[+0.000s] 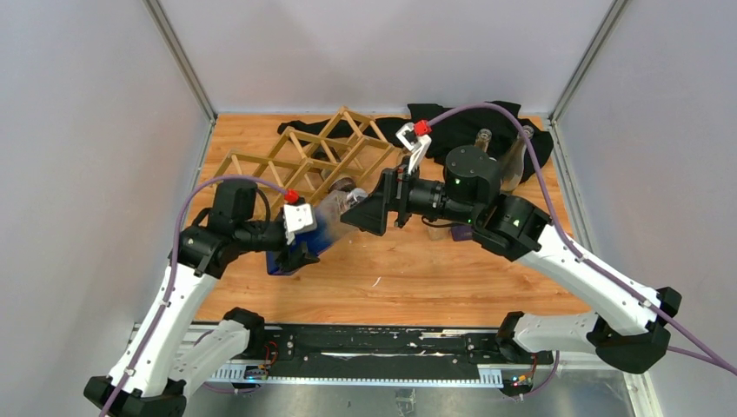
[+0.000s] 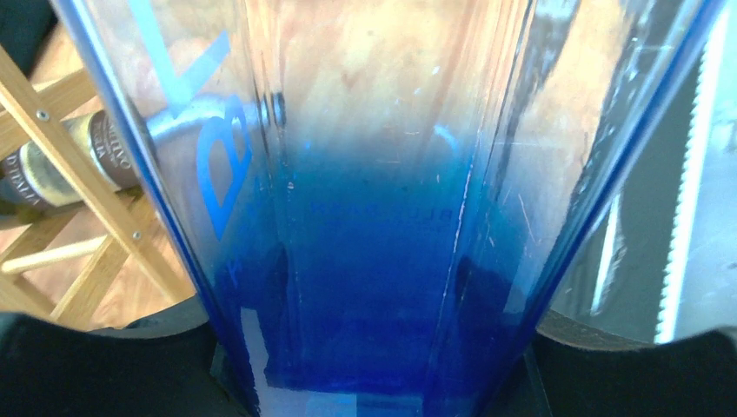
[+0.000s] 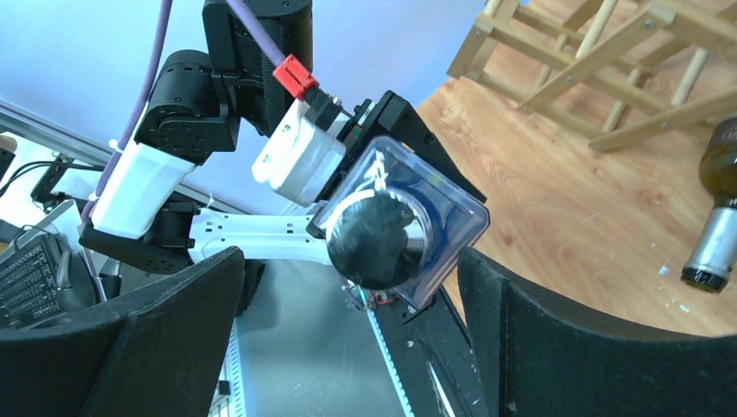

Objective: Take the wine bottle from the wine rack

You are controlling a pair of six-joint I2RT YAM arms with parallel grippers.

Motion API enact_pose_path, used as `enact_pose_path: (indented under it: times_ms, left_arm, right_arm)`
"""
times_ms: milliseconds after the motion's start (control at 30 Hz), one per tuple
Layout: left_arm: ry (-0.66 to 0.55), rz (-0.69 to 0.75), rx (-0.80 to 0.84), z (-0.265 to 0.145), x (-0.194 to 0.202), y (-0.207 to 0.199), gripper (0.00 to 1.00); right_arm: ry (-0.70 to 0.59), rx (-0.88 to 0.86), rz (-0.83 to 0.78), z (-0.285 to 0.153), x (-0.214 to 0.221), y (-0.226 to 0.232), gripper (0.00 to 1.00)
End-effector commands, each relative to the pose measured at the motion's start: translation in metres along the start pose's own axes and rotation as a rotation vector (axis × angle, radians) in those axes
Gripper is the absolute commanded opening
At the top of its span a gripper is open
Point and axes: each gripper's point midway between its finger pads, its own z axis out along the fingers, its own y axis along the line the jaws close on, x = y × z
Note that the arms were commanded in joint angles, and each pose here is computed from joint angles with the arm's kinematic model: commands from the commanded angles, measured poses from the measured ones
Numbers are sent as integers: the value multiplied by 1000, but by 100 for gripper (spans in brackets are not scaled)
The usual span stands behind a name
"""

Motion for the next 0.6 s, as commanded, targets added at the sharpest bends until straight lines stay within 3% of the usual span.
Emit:
enact_pose_path:
  times_ms: [0,267,567]
  left_arm:
    - [-206,-65,85,-9,-70,-6,0]
    - [-249,-151,176,-12,-88,-17,0]
    - [-297,-220,310,-17,-102,-35,0]
  right_arm:
    - [-47,-12,-92,-3,-21,7,96]
    - [-79,-22,-151,10,-22,-2,96]
    - [20,-152,-180,45,3,10,97]
